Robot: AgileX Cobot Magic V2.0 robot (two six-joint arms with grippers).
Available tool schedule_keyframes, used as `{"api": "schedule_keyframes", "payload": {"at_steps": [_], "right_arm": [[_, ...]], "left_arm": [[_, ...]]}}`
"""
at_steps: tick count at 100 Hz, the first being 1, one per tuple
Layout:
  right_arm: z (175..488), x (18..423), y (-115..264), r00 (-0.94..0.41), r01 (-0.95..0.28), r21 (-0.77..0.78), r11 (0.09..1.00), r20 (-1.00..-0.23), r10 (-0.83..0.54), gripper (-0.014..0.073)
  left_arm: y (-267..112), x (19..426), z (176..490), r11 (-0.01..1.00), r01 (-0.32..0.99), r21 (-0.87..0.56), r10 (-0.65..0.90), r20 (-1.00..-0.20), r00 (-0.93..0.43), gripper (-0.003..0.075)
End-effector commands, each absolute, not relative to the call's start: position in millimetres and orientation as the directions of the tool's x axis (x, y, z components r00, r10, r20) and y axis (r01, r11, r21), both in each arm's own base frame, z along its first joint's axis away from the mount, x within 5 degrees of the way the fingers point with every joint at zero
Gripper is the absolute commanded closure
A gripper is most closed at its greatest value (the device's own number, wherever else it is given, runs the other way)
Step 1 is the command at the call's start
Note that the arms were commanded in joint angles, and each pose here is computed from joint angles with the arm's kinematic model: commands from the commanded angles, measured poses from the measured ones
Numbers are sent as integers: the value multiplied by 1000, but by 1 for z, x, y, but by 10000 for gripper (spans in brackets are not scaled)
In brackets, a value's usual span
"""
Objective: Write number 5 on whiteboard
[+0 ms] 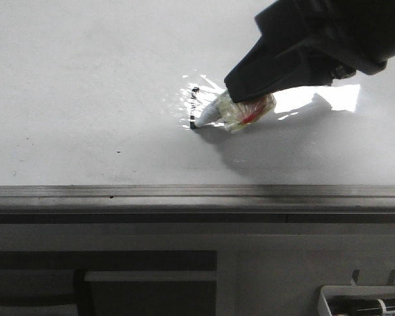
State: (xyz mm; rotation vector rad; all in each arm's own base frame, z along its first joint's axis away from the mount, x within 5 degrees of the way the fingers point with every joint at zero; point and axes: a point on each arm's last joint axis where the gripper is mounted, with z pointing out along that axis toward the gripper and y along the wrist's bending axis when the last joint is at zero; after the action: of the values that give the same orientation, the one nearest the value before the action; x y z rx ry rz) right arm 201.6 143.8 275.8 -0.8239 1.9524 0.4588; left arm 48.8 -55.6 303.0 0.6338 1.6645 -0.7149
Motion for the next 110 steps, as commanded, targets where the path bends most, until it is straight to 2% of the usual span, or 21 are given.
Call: {"api": "schedule_keyframes", "payload": {"at_steps": [1,20,35,48,73,85,96,110], "right_arm": [[292,209,131,-296,-637,-51,769,-905,-305,651],[298,206,117,-311,-633,-28,773,-906,-288,634],[287,201,113,-379,-627,35,778,-886,-266,634],[271,196,118,-435,-649,75,757,-853,-288,634],[263,194,134,-444,-685,90,723,-838,-317,634],[282,189,136,-403,-725,97,682,-862,-307,635],[314,183,137,-323,-759,75,647,-906,-274,635],[336,191,135,-240,-721,8,692,-941,-239,635]], "left_arm": [[-56,49,318,657,742,-135,-46,-989,-140,741],[-56,49,318,657,742,-135,-46,-989,-140,741],[-56,49,318,657,742,-135,-46,-989,-140,741],[-56,49,318,657,742,-135,-46,-989,-140,741],[-56,49,318,657,742,-135,-46,-989,-140,741],[-56,49,318,657,742,-135,-46,-989,-140,741],[-56,49,318,657,742,-135,-46,-989,-140,741],[-56,49,318,657,742,-135,-46,-989,-140,741]]}}
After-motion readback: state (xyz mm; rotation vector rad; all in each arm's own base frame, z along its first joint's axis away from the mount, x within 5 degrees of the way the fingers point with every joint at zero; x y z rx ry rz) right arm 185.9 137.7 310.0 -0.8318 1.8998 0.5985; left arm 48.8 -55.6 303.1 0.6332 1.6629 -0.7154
